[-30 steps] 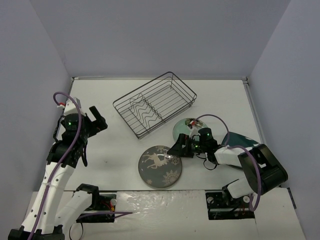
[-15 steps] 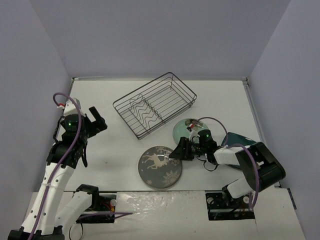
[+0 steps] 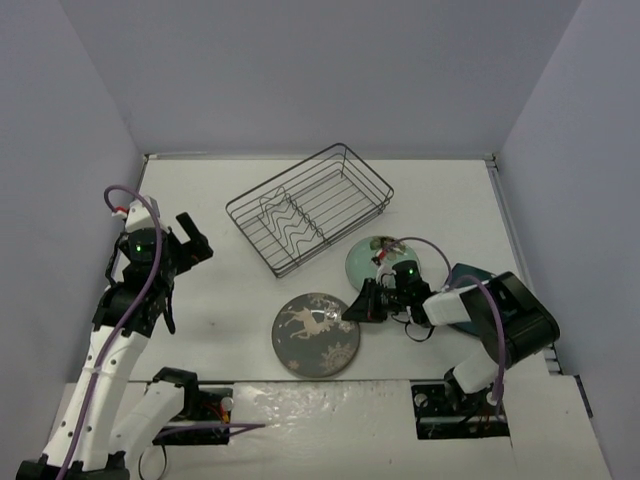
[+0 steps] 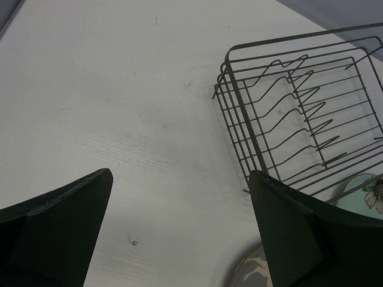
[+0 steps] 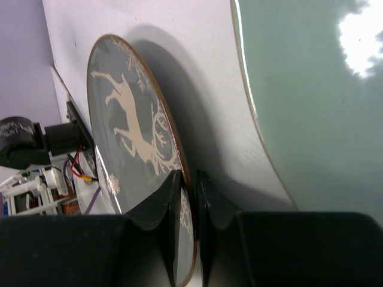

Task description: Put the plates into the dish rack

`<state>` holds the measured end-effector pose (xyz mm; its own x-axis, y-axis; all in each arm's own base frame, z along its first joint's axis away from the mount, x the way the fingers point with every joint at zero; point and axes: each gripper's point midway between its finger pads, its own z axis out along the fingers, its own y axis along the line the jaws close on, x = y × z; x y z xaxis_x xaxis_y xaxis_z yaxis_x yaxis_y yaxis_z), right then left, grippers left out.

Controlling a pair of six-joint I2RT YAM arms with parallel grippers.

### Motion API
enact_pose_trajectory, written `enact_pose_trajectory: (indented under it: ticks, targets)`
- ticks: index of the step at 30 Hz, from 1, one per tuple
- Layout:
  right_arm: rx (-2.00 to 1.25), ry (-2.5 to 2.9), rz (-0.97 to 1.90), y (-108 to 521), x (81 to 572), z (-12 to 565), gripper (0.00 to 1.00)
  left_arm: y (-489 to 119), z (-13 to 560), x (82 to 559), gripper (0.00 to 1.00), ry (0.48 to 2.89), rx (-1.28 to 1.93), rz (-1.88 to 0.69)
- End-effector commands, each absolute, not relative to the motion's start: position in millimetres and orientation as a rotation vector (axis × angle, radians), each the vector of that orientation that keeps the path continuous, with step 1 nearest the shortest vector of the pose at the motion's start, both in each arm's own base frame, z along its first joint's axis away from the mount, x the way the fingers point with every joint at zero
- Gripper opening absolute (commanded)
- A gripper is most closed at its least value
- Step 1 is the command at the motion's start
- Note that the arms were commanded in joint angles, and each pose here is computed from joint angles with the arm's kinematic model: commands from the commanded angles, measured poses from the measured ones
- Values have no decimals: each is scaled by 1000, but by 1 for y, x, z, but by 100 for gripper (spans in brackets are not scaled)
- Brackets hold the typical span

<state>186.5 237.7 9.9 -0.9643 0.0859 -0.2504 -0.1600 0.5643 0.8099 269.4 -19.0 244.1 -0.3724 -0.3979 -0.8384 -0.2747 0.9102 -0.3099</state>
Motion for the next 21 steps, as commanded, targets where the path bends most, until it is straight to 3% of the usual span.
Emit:
enact_pose_trajectory:
  ticks: [1,8,13,21]
  targets:
    - [-40,2726,1141,212,155,-24,0,-18,264,274,97,1911,-511,-160]
    - [-327,2405,1030,234,199,67,0,-21,266,275,97,1911,-494,-174]
    - [-309,2154,924,226,223,157,0,-21,266,275,97,1911,-497,-178]
    - [-372,2028,791,216,239,215,0,-23,265,278,97,1922,-487,-180]
